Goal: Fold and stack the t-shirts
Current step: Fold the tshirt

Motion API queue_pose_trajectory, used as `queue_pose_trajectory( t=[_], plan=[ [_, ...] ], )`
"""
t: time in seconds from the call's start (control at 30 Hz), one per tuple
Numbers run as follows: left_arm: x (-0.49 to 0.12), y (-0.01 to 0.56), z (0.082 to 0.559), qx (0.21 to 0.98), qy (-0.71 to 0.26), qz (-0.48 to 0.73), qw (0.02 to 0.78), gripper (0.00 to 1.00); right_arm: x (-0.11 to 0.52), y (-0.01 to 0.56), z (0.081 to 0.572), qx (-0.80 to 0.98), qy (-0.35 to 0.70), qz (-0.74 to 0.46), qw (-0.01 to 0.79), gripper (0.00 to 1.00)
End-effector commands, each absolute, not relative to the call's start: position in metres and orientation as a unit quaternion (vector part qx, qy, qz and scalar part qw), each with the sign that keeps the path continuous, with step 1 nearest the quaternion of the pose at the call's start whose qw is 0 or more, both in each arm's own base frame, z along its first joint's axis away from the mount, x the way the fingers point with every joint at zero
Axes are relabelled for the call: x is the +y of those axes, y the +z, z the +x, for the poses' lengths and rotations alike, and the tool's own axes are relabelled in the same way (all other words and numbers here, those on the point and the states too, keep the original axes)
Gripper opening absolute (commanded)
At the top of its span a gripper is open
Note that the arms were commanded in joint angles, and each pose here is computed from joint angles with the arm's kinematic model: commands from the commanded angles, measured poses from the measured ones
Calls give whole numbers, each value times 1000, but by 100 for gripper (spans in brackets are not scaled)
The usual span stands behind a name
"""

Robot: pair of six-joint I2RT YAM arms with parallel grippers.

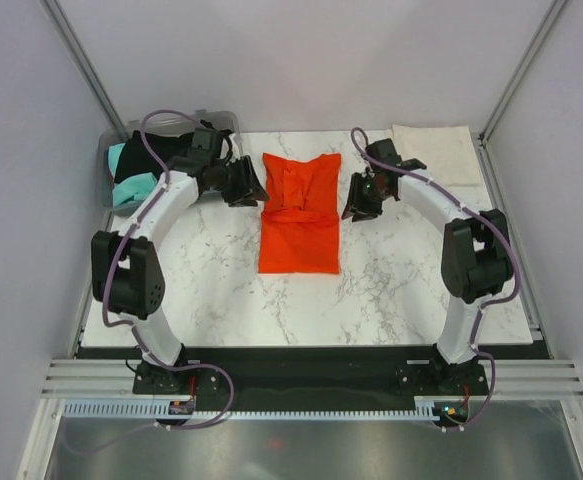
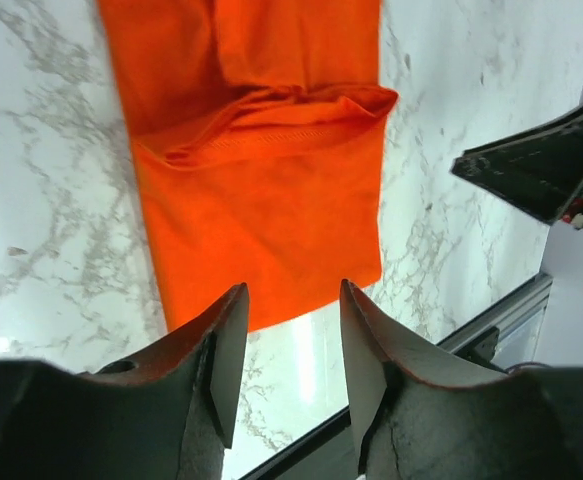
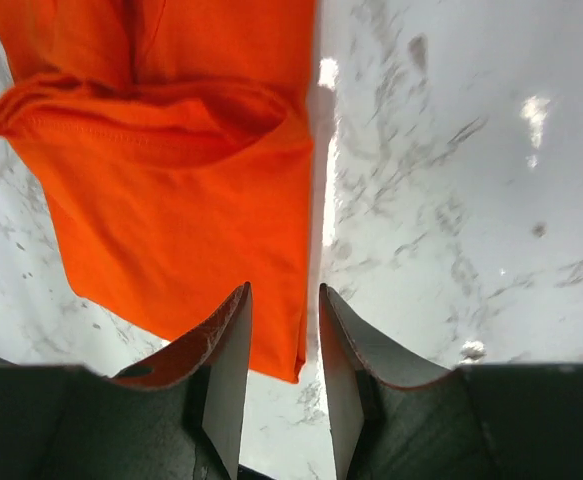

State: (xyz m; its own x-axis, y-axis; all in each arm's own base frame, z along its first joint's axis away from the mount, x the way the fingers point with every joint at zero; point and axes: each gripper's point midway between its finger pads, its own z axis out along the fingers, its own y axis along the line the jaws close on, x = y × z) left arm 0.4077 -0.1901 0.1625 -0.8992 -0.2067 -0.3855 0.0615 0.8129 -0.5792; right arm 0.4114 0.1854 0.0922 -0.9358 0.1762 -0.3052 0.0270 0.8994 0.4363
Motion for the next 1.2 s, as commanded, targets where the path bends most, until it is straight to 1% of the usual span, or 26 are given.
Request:
queue_pose_trajectory(
  t=[0.0,0.03,0.1,0.17,0.2,0.33,0.4,0.67,0.87,0.93,0.97,1.0,1.17],
  plan=[
    [-214,143,376,930,-308,12,201,48,212,87,389,962,166,72,203,41],
    [-218,127,369,932,-313,10,181,48,219,82,386,963,165,73,202,40],
    [-233,117,368,928,-328,13,176,45,242,68,381,965,156,58,202,40],
    [-240,98,367,932,-326,13,161,44,254,66,384,965,149,46,210,40],
    [-243,93,369,932,-325,17,161,44,260,54,384,968,142,42,201,40],
    [-242,70,381,939,-303,17,158,42,267,37,394,971,133,41,195,40],
    [-242,59,384,942,-298,18,153,42,267,33,404,971,121,38,205,40],
    [-244,52,411,943,-290,15,165,42,266,33,435,969,109,35,217,40],
    [-243,43,436,945,-281,17,165,43,254,25,456,970,104,45,216,40],
    [-241,47,451,944,-275,22,182,43,250,27,463,969,107,41,218,40],
    [-238,42,453,947,-269,20,176,43,250,30,469,969,109,41,220,41],
    [-235,48,465,945,-265,21,192,43,248,32,474,968,111,42,222,41],
    [-227,67,496,939,-250,31,233,45,245,52,502,959,122,39,251,41]
  ],
)
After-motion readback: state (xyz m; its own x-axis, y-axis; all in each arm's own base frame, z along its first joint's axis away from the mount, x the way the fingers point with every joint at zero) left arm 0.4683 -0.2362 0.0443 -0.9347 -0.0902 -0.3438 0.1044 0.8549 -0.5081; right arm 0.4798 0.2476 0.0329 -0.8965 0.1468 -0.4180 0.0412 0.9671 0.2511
